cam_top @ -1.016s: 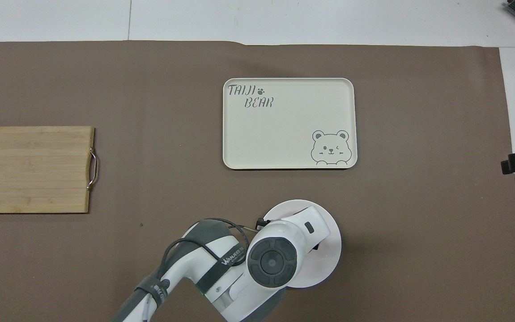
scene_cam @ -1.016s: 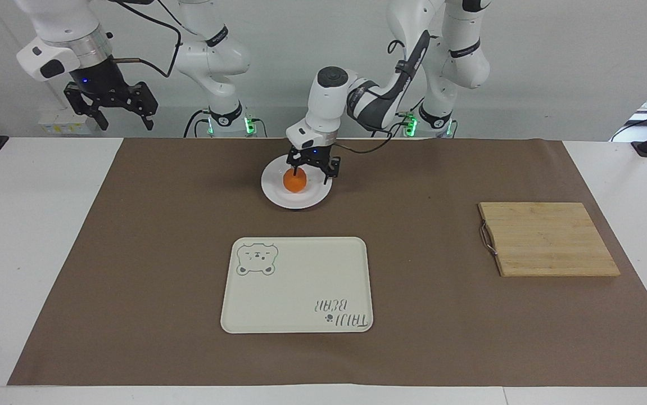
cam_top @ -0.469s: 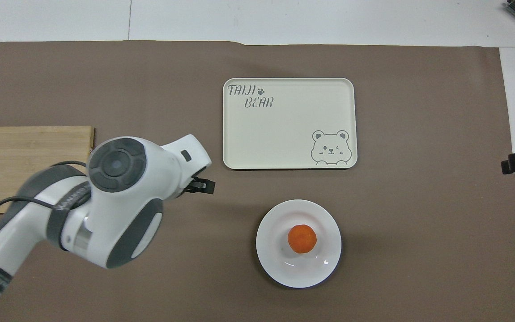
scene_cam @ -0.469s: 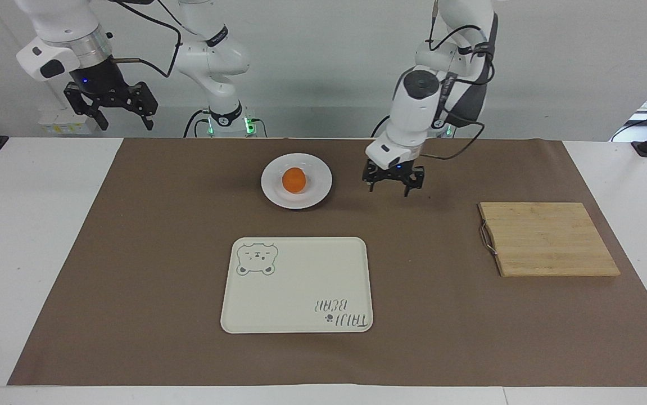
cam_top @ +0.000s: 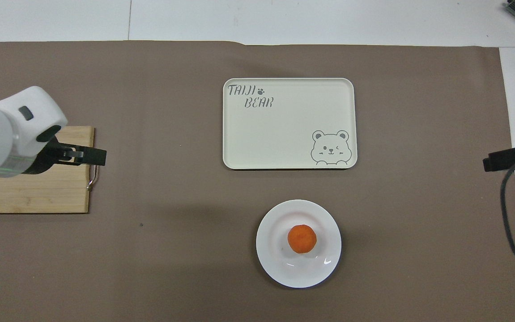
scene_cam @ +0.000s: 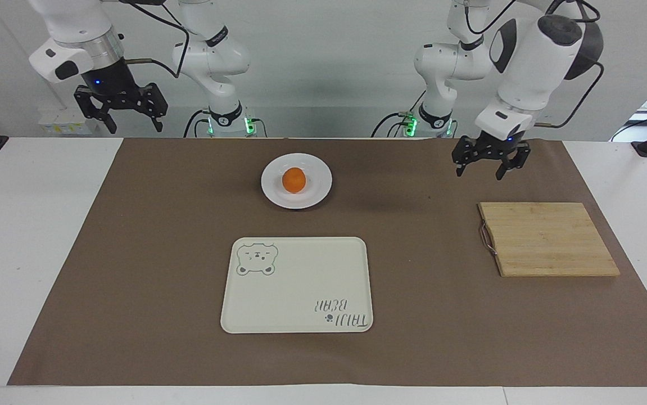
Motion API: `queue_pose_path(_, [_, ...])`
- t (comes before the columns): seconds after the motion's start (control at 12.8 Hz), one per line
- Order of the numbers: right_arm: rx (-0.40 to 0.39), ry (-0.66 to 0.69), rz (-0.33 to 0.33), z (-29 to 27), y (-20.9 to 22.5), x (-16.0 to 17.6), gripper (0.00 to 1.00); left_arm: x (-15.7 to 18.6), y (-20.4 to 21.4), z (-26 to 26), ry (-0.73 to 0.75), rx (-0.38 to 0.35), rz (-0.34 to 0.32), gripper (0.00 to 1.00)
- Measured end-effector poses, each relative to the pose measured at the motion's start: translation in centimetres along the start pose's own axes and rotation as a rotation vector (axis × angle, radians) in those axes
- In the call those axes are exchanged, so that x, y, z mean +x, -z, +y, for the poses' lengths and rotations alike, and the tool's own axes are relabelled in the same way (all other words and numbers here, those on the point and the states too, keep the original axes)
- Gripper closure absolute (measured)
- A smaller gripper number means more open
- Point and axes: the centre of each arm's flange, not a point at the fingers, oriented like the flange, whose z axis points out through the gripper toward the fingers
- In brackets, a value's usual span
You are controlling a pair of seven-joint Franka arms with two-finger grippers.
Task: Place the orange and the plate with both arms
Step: 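Withdraw the left gripper while the right gripper reaches toward the plate, then grasp the white plate rim with the right gripper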
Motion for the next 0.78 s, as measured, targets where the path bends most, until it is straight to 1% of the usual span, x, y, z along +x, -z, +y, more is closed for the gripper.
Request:
queue_pose_path(0.16, [0.08,0.047,-0.005,-3.3,-3.3,1.0,0.0,0.3,4.2,-3.2,0.008,0.021,0.025,0.0])
queue_pose_path(0.31, [0.14,0.085,-0.027,-6.6,-7.6,1.8,0.0,0.0,7.0,-5.7,0.009,0.033,0.018,0.0])
queue_pose_path(0.55, [0.274,0.106,-0.061,-9.6,-15.0,1.8,0.0,0.8,8.0,-7.1,-0.032,0.06,-0.048,0.0])
queue_pose_path(0.78, [0.36,0.17,-0.064,-10.7,-23.4,0.1,0.0,1.6,7.5,-7.6,-0.05,0.065,-0.066,0.0])
